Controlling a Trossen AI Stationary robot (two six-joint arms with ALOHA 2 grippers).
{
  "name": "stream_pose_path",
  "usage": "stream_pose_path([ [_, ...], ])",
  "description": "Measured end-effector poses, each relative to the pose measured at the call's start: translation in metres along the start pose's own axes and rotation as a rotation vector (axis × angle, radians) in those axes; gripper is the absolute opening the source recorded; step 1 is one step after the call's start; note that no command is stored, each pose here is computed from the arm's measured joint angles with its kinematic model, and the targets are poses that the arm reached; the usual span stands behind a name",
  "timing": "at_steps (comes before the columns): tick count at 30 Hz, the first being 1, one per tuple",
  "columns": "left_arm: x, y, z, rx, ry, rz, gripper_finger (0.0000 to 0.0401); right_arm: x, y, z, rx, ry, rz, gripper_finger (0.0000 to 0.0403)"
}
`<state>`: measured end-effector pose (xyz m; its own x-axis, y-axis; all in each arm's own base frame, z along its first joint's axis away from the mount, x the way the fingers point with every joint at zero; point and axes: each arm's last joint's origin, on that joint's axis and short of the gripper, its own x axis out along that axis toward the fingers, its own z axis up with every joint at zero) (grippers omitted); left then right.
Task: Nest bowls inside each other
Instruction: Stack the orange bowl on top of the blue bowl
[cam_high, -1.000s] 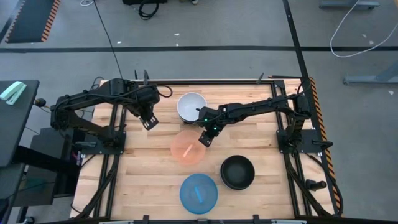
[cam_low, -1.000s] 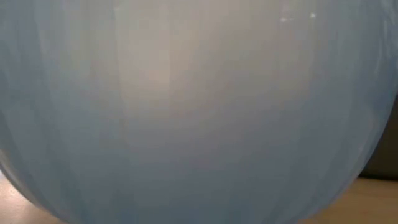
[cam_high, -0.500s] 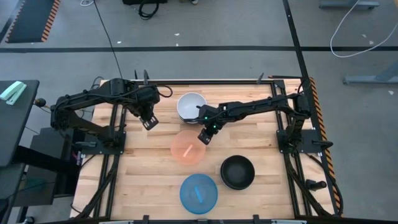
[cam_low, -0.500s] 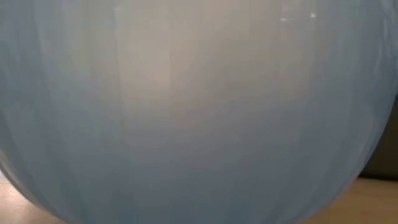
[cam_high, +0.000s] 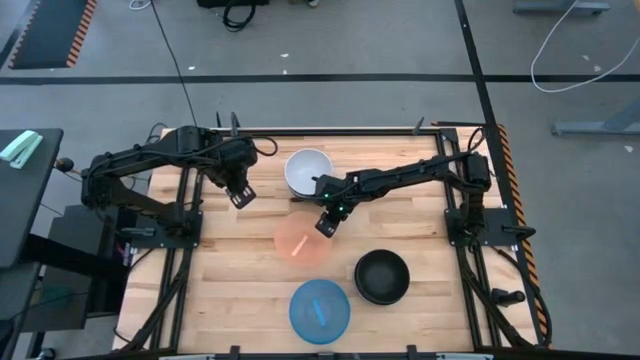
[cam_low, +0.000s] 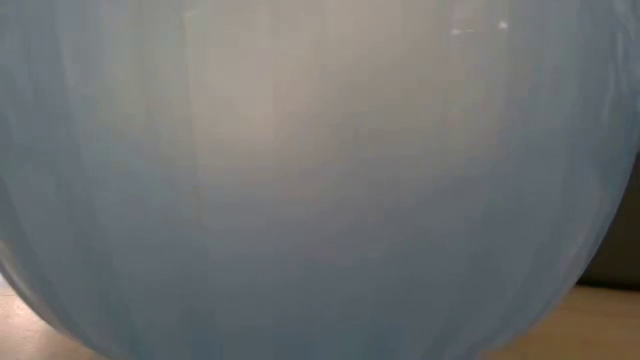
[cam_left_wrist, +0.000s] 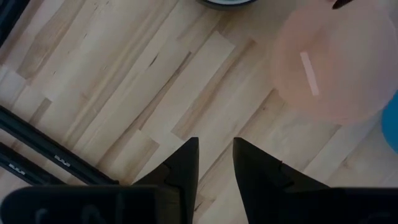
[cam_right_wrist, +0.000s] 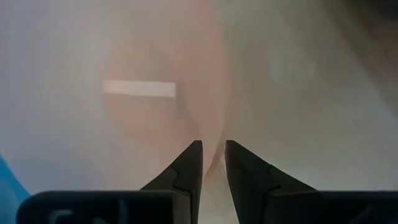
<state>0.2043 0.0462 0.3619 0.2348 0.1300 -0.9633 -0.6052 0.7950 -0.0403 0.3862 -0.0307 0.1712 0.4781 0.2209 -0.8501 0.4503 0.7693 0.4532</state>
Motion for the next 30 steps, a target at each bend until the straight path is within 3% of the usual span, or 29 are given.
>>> stream_pose_path([
  [12, 0.000, 0.000, 0.000, 0.002, -0.001, 0.000, 0.0107, 0.015, -0.001, -0.002, -0.004, 0.010, -0.005, 0.0076],
  [20, 0.000, 0.000, 0.000, 0.002, -0.001, 0.000, 0.0107, 0.015, -0.001, 0.001, -0.030, -0.021, -0.018, 0.0012],
  [30, 0.000, -0.002, -0.001, 0.012, -0.007, 0.010, 0.0107, 0.010, 0.000, 0.001, -0.061, -0.046, -0.049, 0.0008],
])
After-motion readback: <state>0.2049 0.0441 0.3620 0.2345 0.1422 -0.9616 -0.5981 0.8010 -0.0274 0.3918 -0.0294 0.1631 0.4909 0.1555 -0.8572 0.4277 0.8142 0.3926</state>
